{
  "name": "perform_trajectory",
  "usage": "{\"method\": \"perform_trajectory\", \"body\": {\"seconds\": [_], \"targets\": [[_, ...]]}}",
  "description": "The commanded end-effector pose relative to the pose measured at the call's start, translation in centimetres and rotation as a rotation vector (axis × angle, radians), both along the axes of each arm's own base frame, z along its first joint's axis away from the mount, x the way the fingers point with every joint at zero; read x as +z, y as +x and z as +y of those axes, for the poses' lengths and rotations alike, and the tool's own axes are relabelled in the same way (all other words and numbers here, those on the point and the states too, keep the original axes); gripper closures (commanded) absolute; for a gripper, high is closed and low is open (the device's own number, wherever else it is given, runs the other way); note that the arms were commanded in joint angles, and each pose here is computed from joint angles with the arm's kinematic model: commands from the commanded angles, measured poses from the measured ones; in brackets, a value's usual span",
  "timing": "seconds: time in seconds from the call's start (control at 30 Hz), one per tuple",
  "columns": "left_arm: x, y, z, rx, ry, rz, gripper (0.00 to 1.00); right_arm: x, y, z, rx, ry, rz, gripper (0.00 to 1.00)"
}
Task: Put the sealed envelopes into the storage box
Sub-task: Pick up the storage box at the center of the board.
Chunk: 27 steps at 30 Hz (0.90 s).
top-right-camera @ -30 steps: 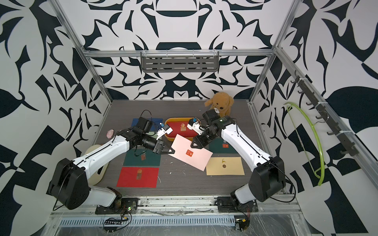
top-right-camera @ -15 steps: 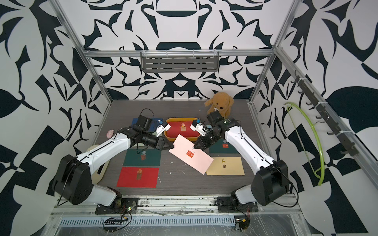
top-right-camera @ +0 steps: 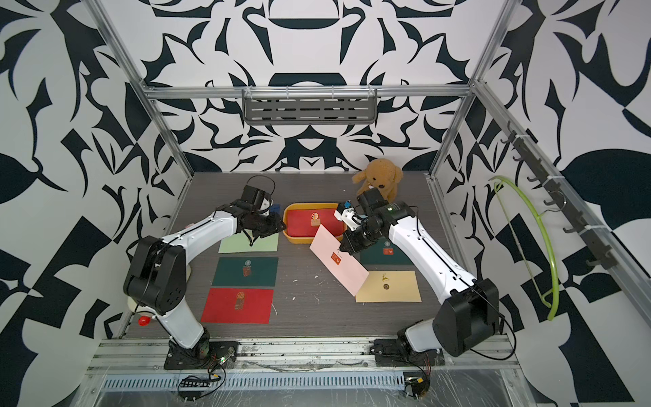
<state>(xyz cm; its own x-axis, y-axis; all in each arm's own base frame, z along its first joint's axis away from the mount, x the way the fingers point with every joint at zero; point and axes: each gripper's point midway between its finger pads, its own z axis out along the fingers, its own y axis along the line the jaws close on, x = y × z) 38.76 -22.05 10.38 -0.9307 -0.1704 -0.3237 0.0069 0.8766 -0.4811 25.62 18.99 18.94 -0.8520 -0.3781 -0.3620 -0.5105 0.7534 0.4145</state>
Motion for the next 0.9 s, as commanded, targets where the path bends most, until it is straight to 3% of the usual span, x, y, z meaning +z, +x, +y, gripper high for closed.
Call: {"method": "perform_trajectory", "body": {"seconds": [0.0, 0.3, 0.53, 0.67, 0.87], "targets": [[-0.8, 1.9, 0.6, 0.078, 0.056, 0.005, 0.61, 1.6, 0.6, -0.5, -0.065, 0.0, -0.037, 1.0], [-3.3, 2.1, -1.1, 0.005, 0.105, 0.044, 0.69, 2.7, 0.8, -0.8, -0.094, 0.001, -0.07, 1.0], [-3.0, 1.0, -1.1, -0.039, 0.139, 0.037, 0.86, 3.9, 1.2, -0.7, -0.085, 0.007, -0.096, 1.0], [-2.3, -0.8, -1.2, -0.142, 0.141, 0.037, 0.95, 5.2, 1.6, -0.5, -0.026, -0.003, -0.124, 1.0], [-2.0, -4.5, -1.2, -0.283, 0.116, 0.055, 0.98, 7.4, 2.8, 0.4, 0.051, -0.001, -0.152, 1.0]]}}
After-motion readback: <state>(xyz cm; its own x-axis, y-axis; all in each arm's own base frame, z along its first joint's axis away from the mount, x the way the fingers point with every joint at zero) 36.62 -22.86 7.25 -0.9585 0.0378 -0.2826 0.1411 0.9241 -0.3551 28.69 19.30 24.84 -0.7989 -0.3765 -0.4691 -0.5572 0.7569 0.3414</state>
